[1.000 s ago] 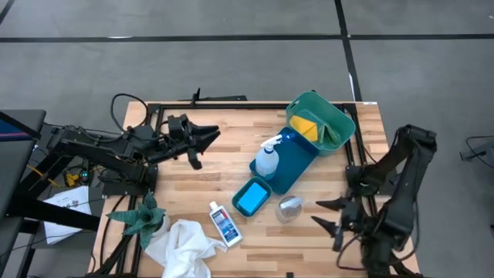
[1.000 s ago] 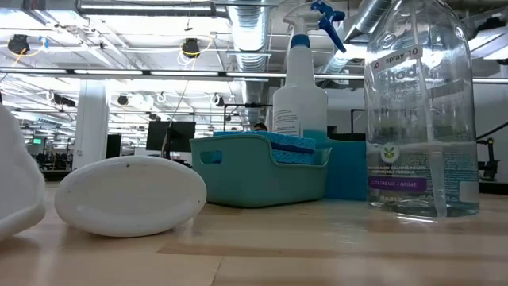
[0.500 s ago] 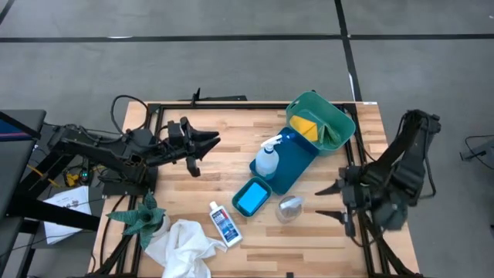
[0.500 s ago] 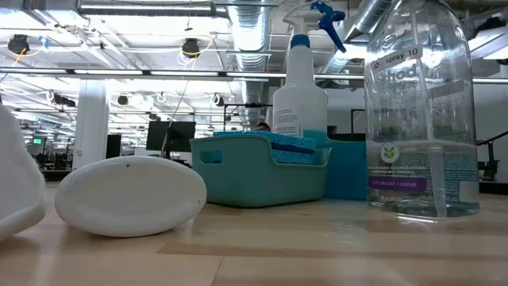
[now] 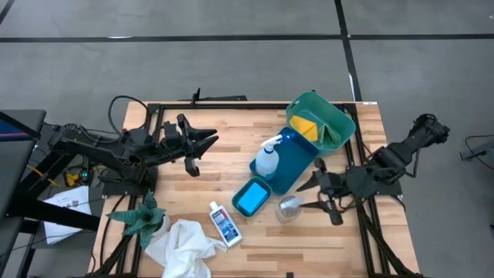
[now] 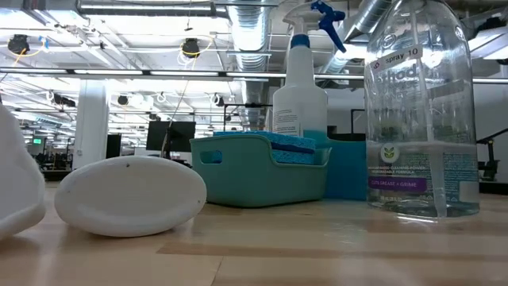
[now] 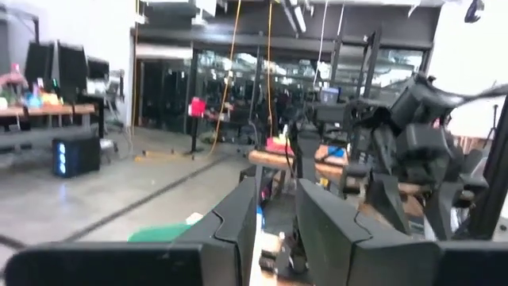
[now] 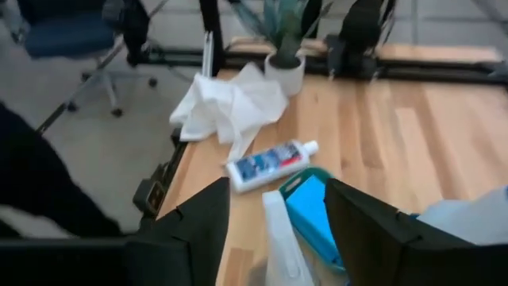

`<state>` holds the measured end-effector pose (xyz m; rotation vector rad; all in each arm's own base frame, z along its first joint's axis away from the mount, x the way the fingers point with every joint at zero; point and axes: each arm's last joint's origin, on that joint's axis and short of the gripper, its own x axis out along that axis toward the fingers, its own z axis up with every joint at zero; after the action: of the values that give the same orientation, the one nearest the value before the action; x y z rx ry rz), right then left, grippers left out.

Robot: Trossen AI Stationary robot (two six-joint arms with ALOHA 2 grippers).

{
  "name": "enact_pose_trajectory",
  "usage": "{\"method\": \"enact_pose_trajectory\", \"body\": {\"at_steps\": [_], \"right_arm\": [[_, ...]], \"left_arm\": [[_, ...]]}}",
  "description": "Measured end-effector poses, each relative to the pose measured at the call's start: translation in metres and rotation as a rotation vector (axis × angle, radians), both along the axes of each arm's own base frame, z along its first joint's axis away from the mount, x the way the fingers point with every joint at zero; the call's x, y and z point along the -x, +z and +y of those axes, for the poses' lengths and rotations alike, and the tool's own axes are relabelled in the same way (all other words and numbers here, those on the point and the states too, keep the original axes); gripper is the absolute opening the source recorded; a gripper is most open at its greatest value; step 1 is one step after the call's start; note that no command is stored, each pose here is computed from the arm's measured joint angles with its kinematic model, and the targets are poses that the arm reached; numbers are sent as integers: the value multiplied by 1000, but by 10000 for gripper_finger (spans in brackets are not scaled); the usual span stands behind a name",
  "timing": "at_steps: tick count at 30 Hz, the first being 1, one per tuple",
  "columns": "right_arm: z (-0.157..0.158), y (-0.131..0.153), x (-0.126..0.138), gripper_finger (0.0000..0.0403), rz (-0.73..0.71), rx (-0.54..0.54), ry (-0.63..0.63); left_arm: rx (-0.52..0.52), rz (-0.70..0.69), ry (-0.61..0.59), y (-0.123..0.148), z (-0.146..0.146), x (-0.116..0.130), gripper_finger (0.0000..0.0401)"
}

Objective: Pick & Place Kitchen Items
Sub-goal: Put the transparent spray bottle into the blue bin

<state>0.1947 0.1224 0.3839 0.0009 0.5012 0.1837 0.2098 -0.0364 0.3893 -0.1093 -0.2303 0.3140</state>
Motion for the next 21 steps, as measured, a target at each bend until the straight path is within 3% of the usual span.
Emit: {"method": "enact_pose_trajectory", "body": {"at_steps": [10,21], "right_arm": [[2,0,-32,164,215,42,32],[12,-17,-48,194,362,88,45]], "left_arm": [[-65,-44,22,10,2,9,87],[-108,-30,33,10,3,11,87]]}}
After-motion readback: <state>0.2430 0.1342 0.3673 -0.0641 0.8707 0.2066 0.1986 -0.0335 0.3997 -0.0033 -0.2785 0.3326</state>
